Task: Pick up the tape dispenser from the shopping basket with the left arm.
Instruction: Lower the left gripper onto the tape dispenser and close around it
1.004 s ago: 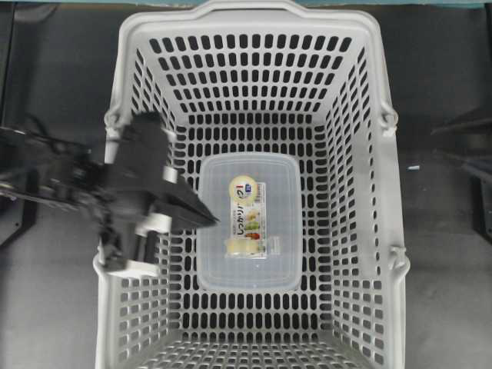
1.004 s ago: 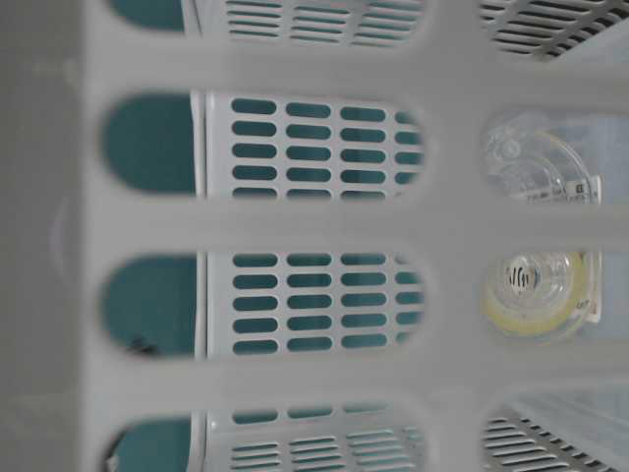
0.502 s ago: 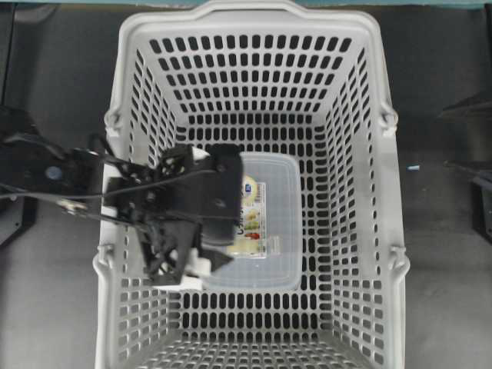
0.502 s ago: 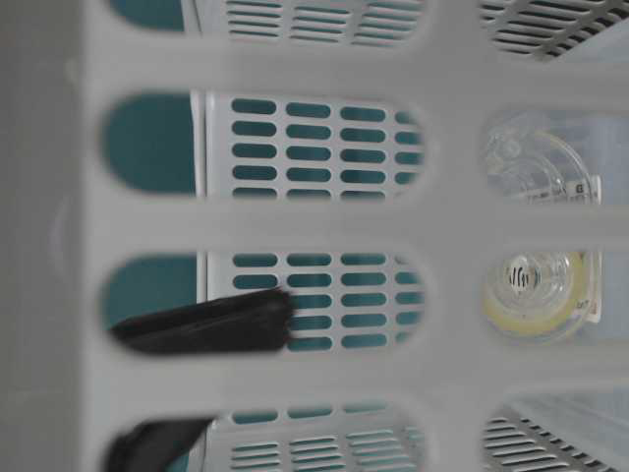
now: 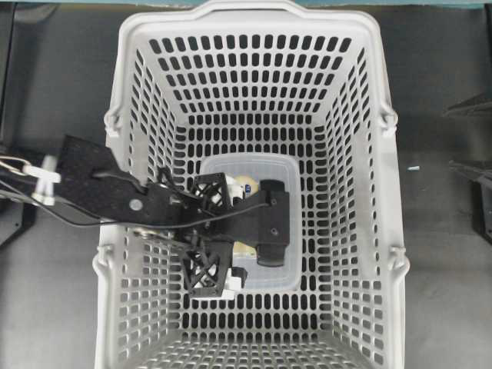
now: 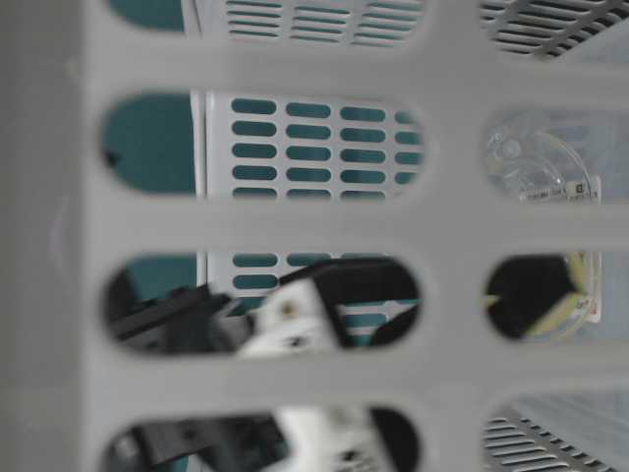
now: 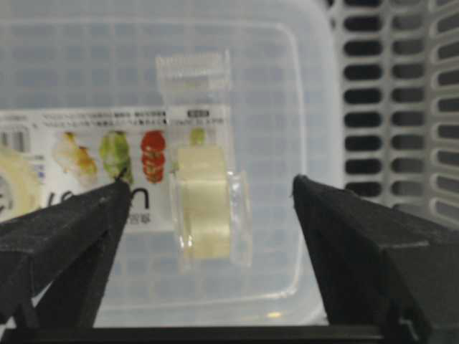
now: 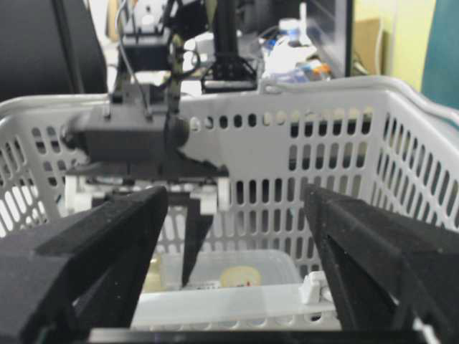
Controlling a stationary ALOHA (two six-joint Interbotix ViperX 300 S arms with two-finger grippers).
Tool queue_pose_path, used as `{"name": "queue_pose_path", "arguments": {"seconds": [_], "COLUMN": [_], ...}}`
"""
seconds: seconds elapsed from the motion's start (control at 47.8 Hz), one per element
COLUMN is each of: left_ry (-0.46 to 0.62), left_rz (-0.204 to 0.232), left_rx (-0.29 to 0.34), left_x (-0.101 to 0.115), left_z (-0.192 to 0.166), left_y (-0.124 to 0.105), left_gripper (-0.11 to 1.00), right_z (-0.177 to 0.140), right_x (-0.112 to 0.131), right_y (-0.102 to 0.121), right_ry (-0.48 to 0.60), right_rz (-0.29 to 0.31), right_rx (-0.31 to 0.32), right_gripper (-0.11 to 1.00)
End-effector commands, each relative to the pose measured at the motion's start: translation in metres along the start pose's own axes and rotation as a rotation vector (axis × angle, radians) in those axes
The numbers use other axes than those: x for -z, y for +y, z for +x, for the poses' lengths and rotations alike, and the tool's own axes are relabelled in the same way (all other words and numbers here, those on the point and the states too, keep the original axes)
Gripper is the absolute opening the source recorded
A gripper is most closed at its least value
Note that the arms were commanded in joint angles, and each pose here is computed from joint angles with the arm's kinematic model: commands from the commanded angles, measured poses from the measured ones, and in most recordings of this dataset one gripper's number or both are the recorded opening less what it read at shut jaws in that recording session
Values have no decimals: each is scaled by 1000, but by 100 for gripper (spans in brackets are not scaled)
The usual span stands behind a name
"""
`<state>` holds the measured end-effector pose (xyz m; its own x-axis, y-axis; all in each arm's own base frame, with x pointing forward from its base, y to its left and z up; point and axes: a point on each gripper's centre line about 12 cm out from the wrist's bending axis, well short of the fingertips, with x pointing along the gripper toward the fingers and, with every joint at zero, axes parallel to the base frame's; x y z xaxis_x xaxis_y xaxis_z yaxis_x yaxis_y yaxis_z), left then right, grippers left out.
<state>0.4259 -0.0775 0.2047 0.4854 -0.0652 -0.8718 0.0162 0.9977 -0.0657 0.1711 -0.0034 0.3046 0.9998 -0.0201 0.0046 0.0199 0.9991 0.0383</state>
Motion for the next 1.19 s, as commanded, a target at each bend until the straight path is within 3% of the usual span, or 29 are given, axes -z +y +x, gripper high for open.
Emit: {"name": "queue_pose_path", "arguments": {"seconds": [0.0, 0.063, 0.251, 0.544, 0.691, 0.795, 1.172], "left_ry": [-17, -24, -68, -172, -193, -183, -160], "left_rz": [9, 15, 19, 3, -4, -6, -14], "left_rx": [2, 4, 11, 7, 4, 2, -6], "left_x": [-5, -7, -18, -68, -83, -87, -89], "left_z": [-2, -5, -31, -146, -194, -209, -203], "left_y": [-1, -2, -4, 1, 1, 1, 4], "left_gripper": [85, 77, 28, 29, 29, 29, 29], "right_z": [1, 1, 1, 0, 0, 0, 0], "right_x": [-2, 0, 1, 1, 1, 2, 1], "right_y": [0, 0, 0, 0, 0, 0, 0], "right_ry": [-5, 0, 3, 0, 0, 1, 0], "right_rz": [5, 5, 5, 3, 3, 5, 3], "right_rx": [1, 2, 2, 2, 2, 2, 2], "right_gripper": [73, 73, 73, 73, 73, 73, 73]}}
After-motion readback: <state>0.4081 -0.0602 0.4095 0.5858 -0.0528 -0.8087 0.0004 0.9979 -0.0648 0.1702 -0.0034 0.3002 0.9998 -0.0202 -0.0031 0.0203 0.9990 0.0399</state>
